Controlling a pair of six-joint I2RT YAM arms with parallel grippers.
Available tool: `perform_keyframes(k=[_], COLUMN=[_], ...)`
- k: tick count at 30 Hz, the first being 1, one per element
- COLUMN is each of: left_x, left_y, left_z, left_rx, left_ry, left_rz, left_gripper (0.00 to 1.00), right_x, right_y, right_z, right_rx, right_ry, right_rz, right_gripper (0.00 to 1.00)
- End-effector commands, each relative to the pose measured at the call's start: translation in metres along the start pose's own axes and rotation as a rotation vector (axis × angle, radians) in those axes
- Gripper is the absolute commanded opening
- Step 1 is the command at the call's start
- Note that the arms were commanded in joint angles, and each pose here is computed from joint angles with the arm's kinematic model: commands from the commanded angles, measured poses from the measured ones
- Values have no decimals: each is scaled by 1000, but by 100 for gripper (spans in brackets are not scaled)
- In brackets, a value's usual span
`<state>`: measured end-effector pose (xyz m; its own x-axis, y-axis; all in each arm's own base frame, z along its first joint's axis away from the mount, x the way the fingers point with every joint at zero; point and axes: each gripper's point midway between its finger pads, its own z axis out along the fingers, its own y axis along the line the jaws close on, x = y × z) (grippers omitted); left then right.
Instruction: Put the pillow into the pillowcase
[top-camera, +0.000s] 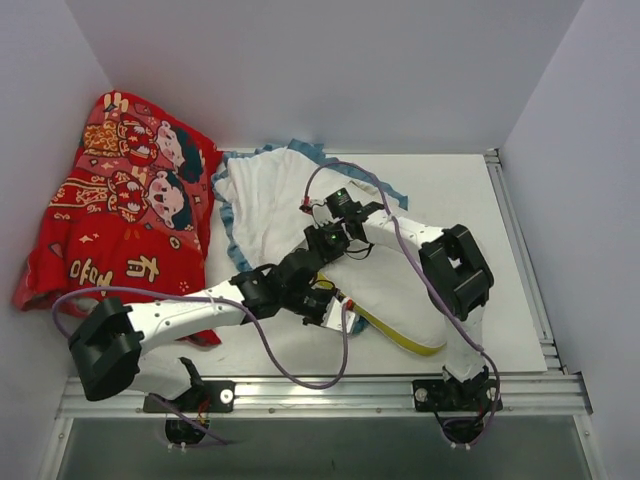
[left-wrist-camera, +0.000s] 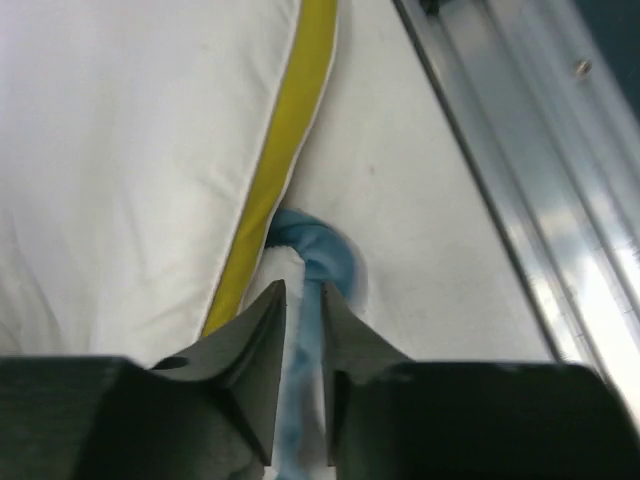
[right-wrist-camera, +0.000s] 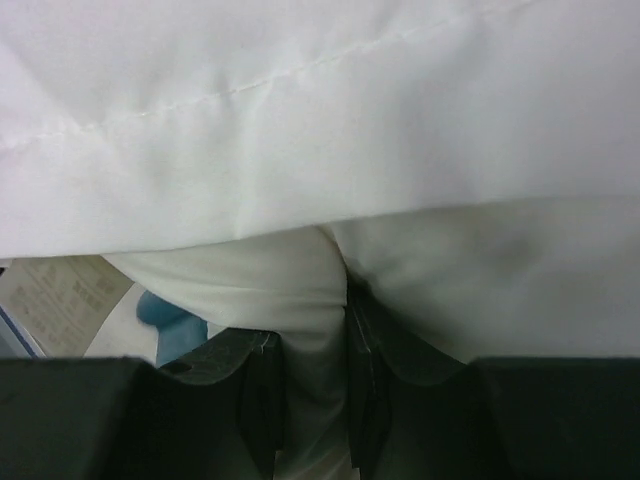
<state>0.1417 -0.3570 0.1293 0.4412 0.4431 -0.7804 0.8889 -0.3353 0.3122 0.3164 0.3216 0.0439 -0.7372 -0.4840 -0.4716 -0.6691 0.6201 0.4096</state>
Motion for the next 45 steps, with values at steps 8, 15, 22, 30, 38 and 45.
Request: perform_keyframes(k=[8,15,22,30,38,45], left_x=[9,81,107,113,109,100], left_y=[53,83,117,147,153,158], left_z=[-154,-157,-142,-129,-140,-148], left_rx=[-457,-675,-738,-762,-815,-837], left_ry=[13,231,245,188,176,162], left_rz=[-690,-919,-952,-934,-927,-891], left_gripper=[45,55,57,55,55,61], right_x=[40,31,29,42,41,40], right_y=[-23,-14,-7,-8,-11,-12], right_z=[-8,-14,-23,-23,-23,-23], right_rx=[44,17,13,29,41,47], right_ry=[-24,-68,-88,-69,-73,-76], right_rz=[205,244,251,261,272,273], right_gripper=[0,0,0,0,0,0])
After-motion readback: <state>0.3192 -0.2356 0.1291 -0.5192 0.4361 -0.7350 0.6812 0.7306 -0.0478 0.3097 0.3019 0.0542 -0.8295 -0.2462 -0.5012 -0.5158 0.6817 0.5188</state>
